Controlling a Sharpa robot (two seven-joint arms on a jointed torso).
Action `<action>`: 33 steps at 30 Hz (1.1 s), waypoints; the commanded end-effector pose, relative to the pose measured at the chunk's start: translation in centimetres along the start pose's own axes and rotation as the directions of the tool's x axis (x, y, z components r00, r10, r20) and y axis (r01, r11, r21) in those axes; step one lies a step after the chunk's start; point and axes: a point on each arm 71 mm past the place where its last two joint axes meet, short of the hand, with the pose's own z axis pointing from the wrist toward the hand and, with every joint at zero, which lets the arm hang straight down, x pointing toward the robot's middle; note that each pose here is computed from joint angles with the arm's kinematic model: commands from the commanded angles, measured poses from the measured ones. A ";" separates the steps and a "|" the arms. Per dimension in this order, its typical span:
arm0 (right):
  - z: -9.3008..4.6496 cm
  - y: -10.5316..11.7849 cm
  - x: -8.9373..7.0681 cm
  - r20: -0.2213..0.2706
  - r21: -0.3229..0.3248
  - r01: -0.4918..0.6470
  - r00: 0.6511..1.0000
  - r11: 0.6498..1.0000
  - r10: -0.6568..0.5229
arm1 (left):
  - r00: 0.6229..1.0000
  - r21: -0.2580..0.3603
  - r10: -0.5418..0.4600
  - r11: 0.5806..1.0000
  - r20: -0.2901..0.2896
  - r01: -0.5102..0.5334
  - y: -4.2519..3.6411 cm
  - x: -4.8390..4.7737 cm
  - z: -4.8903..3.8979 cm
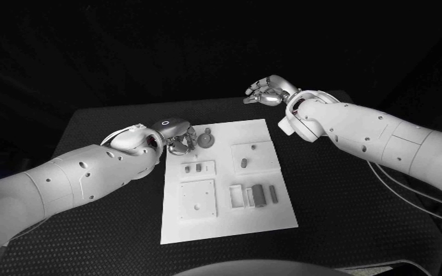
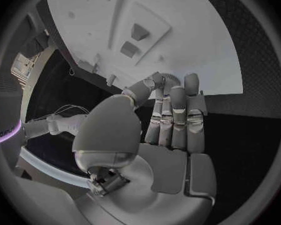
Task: Assemble the parts on the task board
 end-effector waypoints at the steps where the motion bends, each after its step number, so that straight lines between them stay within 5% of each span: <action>1: 0.0 0.1 0.2 -0.011 -0.011 -0.003 1.000 1.000 0.003 | 1.000 0.001 -0.007 1.000 -0.024 0.007 -0.07 0.15 -0.02; 13: -0.1 0.0 0.2 -0.012 -0.009 -0.003 1.000 1.000 0.003 | 0.999 -0.006 -0.006 1.000 -0.050 0.005 0.11 0.54 -0.02; 33: -0.1 -0.1 0.1 -0.011 -0.007 -0.003 1.000 1.000 0.003 | 0.995 0.007 0.017 1.000 -0.094 -0.016 -0.78 1.67 0.20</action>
